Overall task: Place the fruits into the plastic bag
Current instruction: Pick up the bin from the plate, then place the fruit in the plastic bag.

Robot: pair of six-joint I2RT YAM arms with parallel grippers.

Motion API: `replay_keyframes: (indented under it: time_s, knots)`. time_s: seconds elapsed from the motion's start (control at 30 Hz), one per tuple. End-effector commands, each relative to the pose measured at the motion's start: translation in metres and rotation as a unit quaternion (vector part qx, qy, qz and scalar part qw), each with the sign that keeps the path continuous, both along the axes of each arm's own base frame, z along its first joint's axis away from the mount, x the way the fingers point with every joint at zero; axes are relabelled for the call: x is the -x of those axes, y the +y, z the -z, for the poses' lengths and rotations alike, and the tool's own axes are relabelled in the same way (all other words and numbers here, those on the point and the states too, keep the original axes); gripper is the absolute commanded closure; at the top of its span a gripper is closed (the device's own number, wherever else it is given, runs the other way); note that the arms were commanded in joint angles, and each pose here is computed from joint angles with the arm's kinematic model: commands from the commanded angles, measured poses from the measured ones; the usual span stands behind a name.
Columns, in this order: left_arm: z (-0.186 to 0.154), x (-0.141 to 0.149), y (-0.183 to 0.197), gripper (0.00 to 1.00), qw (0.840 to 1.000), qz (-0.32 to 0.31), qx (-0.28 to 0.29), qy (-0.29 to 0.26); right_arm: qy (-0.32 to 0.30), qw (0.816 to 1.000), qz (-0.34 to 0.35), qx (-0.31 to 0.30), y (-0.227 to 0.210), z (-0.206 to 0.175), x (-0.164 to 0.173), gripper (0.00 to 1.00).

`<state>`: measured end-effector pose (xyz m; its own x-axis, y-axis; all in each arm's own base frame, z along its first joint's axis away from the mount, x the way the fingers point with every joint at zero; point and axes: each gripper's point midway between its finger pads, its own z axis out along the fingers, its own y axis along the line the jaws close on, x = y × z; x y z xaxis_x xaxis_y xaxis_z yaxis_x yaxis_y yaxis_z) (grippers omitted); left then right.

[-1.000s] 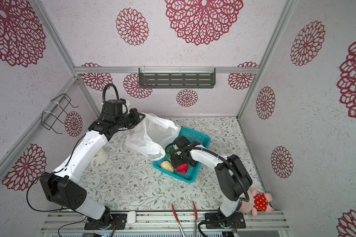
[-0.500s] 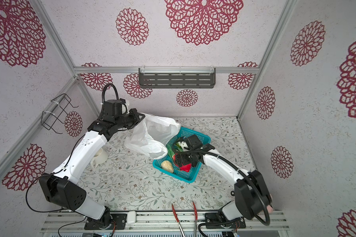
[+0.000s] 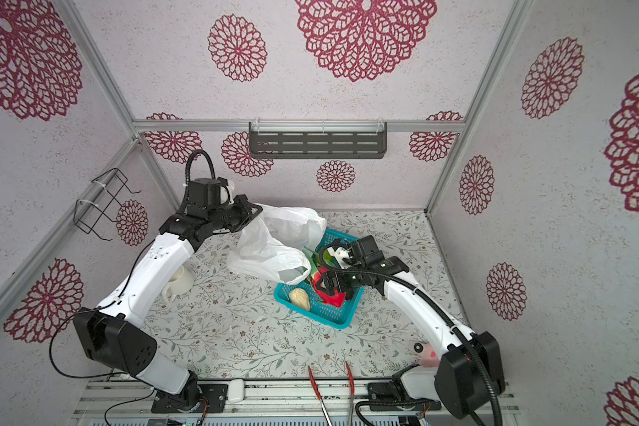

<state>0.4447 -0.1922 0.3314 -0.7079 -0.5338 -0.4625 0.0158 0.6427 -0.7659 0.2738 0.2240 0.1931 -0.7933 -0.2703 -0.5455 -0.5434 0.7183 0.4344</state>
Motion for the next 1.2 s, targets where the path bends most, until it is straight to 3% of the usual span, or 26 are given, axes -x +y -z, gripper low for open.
replay_keyframes:
  time_s: [0.0, 0.5, 0.7, 0.93, 1.17]
  knots:
    - [-0.007, -0.001, -0.002, 1.0, 1.0, 0.007, -0.001, -0.015, -0.073, 0.994, -0.03, -0.07, 0.024, -0.06, -0.018, 0.58]
    - [0.009, 0.024, -0.023, 1.0, 0.997, 0.075, -0.03, -0.014, -0.147, 0.983, -0.031, -0.102, 0.065, -0.1, -0.073, 0.56]
    - [0.0, 0.033, -0.03, 1.0, 0.994, 0.1, -0.031, -0.03, -0.185, 0.98, -0.006, -0.077, 0.062, -0.112, -0.095, 0.55]
    - [-0.006, 0.036, -0.023, 1.0, 0.993, 0.093, -0.049, -0.049, -0.216, 0.975, 0.007, -0.053, 0.056, -0.125, -0.107, 0.53]
    - [-0.007, 0.032, -0.045, 1.0, 0.992, 0.106, -0.023, -0.06, -0.197, 0.977, -0.025, -0.082, 0.091, -0.117, -0.099, 0.52]
